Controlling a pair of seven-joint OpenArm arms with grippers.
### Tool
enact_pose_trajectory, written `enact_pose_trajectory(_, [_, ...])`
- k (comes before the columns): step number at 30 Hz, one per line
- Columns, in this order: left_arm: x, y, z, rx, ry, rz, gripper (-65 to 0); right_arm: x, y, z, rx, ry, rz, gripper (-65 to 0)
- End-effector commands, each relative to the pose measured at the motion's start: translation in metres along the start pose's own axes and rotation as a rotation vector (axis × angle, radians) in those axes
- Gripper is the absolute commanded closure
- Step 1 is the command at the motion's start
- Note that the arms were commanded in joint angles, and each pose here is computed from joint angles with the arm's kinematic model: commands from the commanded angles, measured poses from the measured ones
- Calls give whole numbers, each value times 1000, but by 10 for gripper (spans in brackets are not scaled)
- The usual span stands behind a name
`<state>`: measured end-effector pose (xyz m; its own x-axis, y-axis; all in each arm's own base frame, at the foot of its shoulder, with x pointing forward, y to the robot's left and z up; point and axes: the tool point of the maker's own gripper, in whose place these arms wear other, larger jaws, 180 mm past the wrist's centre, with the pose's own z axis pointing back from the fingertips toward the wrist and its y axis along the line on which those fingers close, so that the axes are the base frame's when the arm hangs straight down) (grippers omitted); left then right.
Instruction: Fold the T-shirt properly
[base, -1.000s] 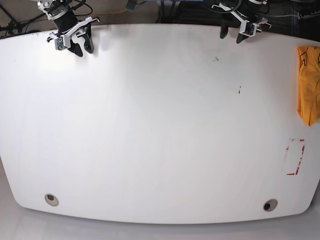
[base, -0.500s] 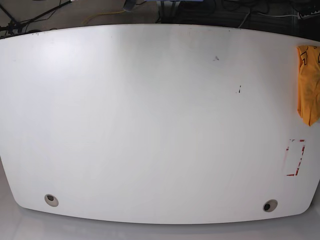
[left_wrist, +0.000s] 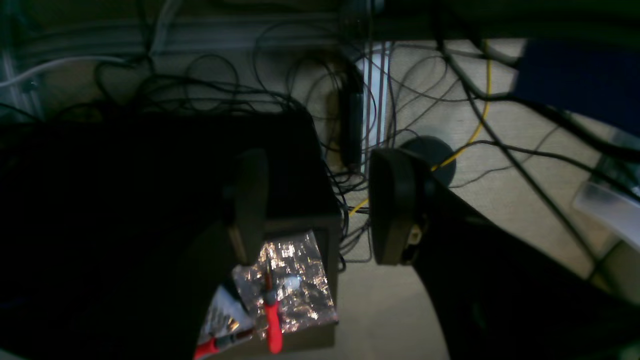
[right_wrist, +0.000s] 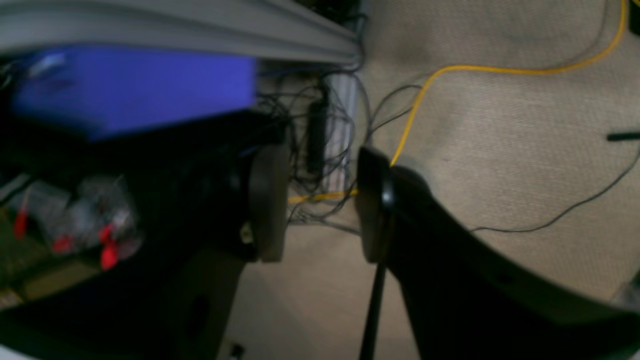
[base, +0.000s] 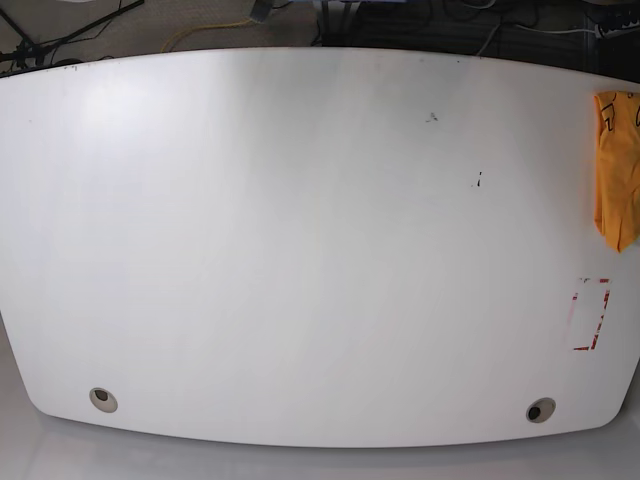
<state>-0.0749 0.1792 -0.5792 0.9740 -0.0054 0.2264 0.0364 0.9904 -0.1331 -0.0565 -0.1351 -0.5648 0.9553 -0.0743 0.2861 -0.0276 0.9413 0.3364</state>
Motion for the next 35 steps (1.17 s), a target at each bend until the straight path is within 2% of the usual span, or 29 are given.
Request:
enact_pose_trajectory(1, [-22,7,-6,10,69,14,-294,-21,-8,-5,-9,60,-28,-217])
enact_pose_trajectory(5, [-17,9,-27,8,98,46,-294,-15,-28,-22,-44,49,-65,-217])
enact_pose_trajectory(11, [-1,7,-54,-4,132,93,-293,-12,-57,-45,-122,95,-96,-217])
enact_pose_trajectory(21, [23,1,-78,-20,170,144,-293,25,-75,-68,-210,110,26,-222])
enact_pose_trajectory(25, [38,12,-83,39,150,140,-294,34,-78,-72,-231,108,63,-224])
enact_pose_trajectory(28, [39,17,-83,72,150,136,-296,38,-77,-73,-231,105,70,-224])
enact_pose_trajectory(35, [54,6,-90,55,128,140,-296,42,-75,-76,-227,97,71,-224])
